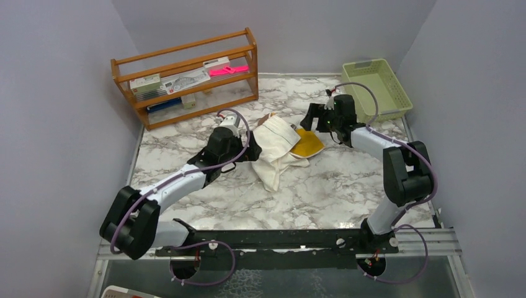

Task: Roll the towels
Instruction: Pick up the towel at the center of the board.

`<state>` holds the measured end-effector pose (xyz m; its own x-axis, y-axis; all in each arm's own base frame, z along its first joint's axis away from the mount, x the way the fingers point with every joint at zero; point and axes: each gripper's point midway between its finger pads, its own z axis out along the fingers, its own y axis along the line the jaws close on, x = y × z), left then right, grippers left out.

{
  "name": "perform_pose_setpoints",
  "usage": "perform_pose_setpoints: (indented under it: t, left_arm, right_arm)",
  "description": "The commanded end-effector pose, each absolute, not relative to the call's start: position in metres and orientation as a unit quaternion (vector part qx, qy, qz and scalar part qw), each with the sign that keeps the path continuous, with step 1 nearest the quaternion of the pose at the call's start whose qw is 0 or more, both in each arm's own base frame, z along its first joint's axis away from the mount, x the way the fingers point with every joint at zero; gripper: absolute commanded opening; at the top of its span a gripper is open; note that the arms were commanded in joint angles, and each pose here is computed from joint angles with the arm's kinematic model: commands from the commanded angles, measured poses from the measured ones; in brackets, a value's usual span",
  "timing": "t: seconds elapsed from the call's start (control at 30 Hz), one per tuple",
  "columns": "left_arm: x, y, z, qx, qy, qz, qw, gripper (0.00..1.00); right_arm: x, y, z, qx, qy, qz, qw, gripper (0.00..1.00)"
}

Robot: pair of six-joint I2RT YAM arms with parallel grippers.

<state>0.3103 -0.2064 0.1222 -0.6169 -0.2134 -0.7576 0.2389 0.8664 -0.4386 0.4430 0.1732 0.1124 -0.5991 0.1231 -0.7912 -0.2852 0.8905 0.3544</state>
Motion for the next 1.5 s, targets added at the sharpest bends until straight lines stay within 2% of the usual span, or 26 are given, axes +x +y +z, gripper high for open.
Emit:
perform_pose_setpoints:
  t: [0.0, 0.1, 0.3, 0.4, 0.43, 0.5, 0.53, 0.6, 0.73, 0.77, 0.9, 1.1, 1.23, 1.47]
  left_arm:
    - [0.324, -0.232, 0.121, 0.019, 0.849, -0.280, 0.447, 0.99]
    - [0.328, -0.244, 0.107, 0.035, 0.859, -0.273, 0.432, 0.96]
    - [0.330, -0.255, 0.087, 0.049, 0.867, -0.272, 0.414, 0.71]
    - [0.330, -0.255, 0.078, 0.043, 0.871, -0.272, 0.408, 0.49]
    - [0.329, -0.255, 0.075, 0.042, 0.872, -0.272, 0.405, 0.38]
    - [0.326, -0.254, 0.070, 0.037, 0.874, -0.272, 0.401, 0.02]
    - [0.325, -0.252, 0.068, 0.035, 0.875, -0.269, 0.400, 0.00]
    - [0.326, -0.240, 0.068, 0.034, 0.880, -0.242, 0.408, 0.00]
    - [0.331, -0.191, 0.090, -0.013, 0.877, -0.179, 0.445, 0.00]
    - [0.332, -0.179, 0.100, -0.029, 0.872, -0.172, 0.457, 0.00]
    - [0.328, -0.130, 0.141, -0.078, 0.851, -0.138, 0.500, 0.00]
    - [0.312, -0.083, 0.198, -0.130, 0.816, -0.099, 0.554, 0.00]
    - [0.307, -0.074, 0.215, -0.133, 0.807, -0.090, 0.568, 0.00]
    - [0.308, -0.086, 0.207, -0.115, 0.818, -0.108, 0.553, 0.00]
  right_arm:
    - [0.433, 0.147, 0.078, 0.009, 0.890, 0.185, 0.417, 0.90]
    - [0.428, 0.142, 0.058, 0.015, 0.901, 0.168, 0.399, 0.90]
    - [0.424, 0.151, 0.031, 0.002, 0.912, 0.185, 0.366, 0.86]
    - [0.423, 0.157, 0.021, -0.002, 0.915, 0.193, 0.354, 0.82]
    - [0.423, 0.158, 0.018, -0.003, 0.916, 0.194, 0.351, 0.81]
    - [0.422, 0.161, 0.014, -0.006, 0.916, 0.201, 0.346, 0.75]
    - [0.421, 0.163, 0.012, -0.008, 0.916, 0.206, 0.343, 0.71]
    - [0.418, 0.168, 0.009, -0.012, 0.916, 0.219, 0.336, 0.57]
    - [0.416, 0.176, 0.011, -0.010, 0.910, 0.244, 0.334, 0.06]
    - [0.417, 0.177, 0.014, -0.009, 0.908, 0.250, 0.336, 0.01]
    - [0.433, 0.181, 0.029, -0.009, 0.899, 0.261, 0.352, 0.01]
    - [0.498, 0.175, 0.095, -0.004, 0.866, 0.268, 0.422, 0.01]
    - [0.548, 0.178, 0.162, -0.016, 0.834, 0.262, 0.485, 0.01]
    - [0.615, 0.172, 0.309, -0.046, 0.744, 0.262, 0.613, 0.01]
